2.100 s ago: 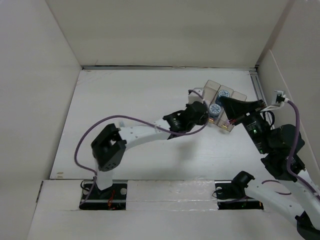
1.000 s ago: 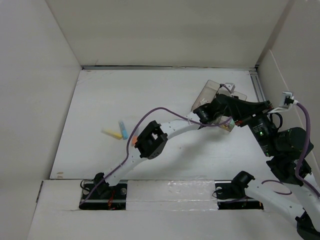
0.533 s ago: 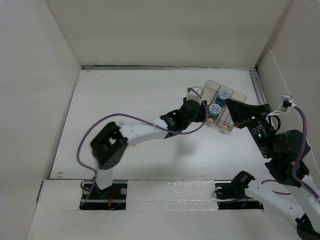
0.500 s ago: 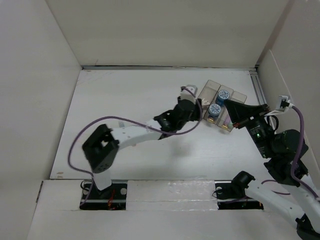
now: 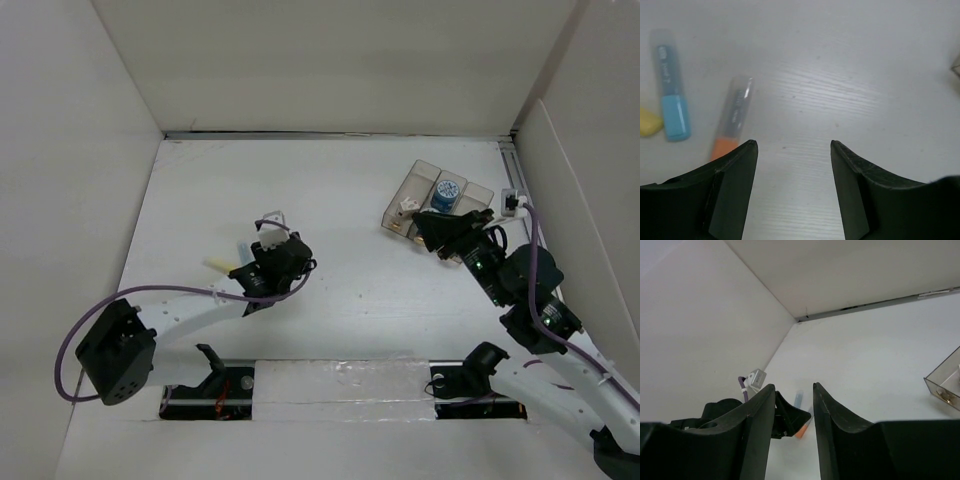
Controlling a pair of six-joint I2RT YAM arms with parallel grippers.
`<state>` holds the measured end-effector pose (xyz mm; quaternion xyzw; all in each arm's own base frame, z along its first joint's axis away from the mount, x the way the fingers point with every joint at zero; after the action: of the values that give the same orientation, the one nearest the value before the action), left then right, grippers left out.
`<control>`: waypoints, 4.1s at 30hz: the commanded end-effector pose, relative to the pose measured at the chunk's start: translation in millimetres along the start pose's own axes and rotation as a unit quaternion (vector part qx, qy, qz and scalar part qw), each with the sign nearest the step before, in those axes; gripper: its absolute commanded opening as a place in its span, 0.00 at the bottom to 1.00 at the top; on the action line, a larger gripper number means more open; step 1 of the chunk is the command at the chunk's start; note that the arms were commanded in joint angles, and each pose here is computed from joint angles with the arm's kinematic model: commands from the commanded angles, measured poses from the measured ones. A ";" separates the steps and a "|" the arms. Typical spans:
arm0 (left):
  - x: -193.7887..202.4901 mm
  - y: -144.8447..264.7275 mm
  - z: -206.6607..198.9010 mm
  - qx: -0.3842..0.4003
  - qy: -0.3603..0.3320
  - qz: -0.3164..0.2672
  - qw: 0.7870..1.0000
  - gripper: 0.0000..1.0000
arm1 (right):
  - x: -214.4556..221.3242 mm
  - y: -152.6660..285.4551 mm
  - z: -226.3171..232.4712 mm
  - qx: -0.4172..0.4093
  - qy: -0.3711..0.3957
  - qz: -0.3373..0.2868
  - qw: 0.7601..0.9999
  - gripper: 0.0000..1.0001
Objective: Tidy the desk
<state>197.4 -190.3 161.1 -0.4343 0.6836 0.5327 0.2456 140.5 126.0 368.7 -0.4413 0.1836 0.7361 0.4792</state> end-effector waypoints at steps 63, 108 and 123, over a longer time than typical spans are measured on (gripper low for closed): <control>-4.8 -20.2 -279.2 0.329 -0.060 0.044 0.941 0.07 | -59.6 19.3 33.6 -0.062 -0.012 -0.089 0.994 0.39; -100.2 89.0 47.7 0.102 0.255 -0.211 0.938 0.47 | 121.0 -146.4 57.4 -0.090 0.023 0.186 0.978 0.26; -74.1 108.1 123.9 -0.075 0.363 -0.238 0.898 0.66 | 336.7 -234.2 88.5 -0.043 0.125 0.361 0.923 0.58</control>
<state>128.9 -59.2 230.6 -0.7057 0.6151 0.3343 0.1092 249.0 462.0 158.6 -0.4325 0.3572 0.8186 0.1234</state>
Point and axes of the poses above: each gripper's point midway between its finger pads, its own y axis back along the fingers, its own z axis along the line the jaws close on, x = y × z, the point moved 9 cm from there along y, back along the fingers, and after that the axes turned 3 degrees about y, right-handed, at the moved point
